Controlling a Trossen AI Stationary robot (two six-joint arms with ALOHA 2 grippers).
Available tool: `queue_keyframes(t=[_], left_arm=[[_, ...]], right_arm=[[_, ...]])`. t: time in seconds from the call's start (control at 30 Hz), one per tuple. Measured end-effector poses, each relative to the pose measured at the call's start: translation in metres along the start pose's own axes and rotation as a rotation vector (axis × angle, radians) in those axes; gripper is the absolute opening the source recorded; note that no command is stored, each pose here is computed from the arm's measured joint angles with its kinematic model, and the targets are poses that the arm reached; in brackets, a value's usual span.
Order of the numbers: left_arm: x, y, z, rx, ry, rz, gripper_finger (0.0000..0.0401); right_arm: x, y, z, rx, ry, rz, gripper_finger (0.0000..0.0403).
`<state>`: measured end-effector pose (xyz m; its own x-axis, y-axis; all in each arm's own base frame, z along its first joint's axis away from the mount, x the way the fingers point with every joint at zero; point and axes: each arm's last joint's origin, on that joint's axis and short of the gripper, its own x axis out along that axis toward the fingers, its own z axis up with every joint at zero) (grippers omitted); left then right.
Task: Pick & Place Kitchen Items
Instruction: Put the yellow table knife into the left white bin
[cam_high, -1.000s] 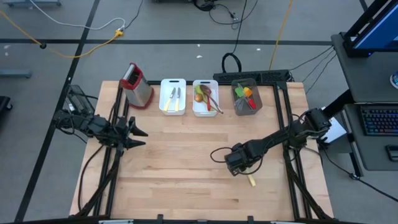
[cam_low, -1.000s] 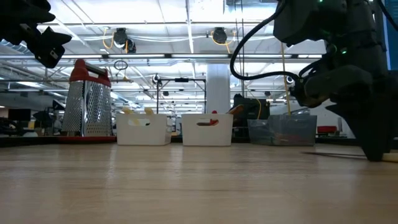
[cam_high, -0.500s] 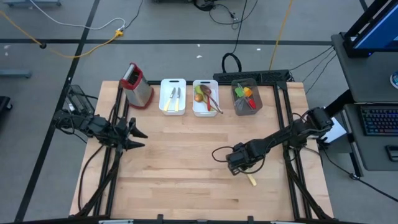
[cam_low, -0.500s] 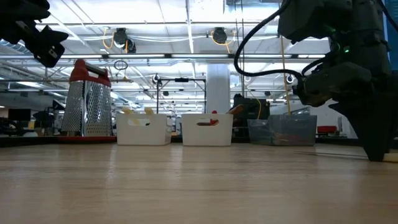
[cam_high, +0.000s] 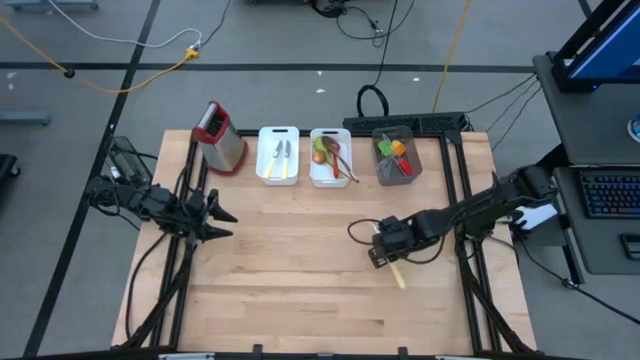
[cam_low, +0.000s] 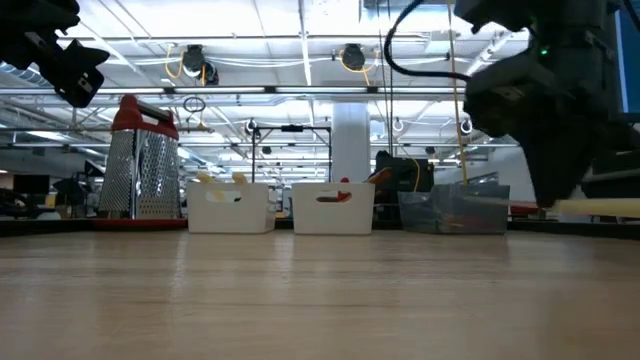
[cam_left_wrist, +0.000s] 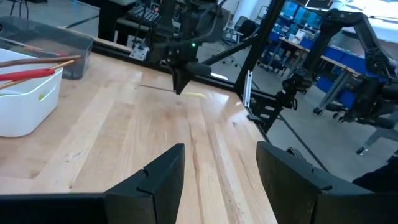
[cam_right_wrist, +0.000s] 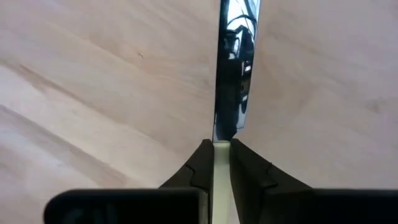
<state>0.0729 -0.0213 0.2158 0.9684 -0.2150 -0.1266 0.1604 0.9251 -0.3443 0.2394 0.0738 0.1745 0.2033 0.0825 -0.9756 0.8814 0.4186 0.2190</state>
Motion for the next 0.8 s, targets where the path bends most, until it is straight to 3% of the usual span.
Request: queue_keyframes(t=[0.13, 0.47, 0.63, 0.8], left_arm=[[0.000, 0.000, 0.000, -0.005, 0.000, 0.000, 0.0203], [0.000, 0.000, -0.001, -0.004, 0.007, 0.000, 0.0203], [0.000, -0.001, -0.001, -0.006, 0.014, -0.023, 0.0202], [0.000, -0.001, -0.001, -0.007, 0.014, -0.024, 0.0203]], right_arm=[[-0.010, 0.008, 0.005, -0.010, -0.045, 0.133, 0.0021], [-0.046, 0.060, 0.034, -0.171, -0.288, 0.791, 0.0021], [-0.063, 0.071, 0.050, -0.229, -0.426, 0.991, 0.0021], [-0.077, 0.072, 0.067, -0.301, -0.509, 1.115, 0.0021]])
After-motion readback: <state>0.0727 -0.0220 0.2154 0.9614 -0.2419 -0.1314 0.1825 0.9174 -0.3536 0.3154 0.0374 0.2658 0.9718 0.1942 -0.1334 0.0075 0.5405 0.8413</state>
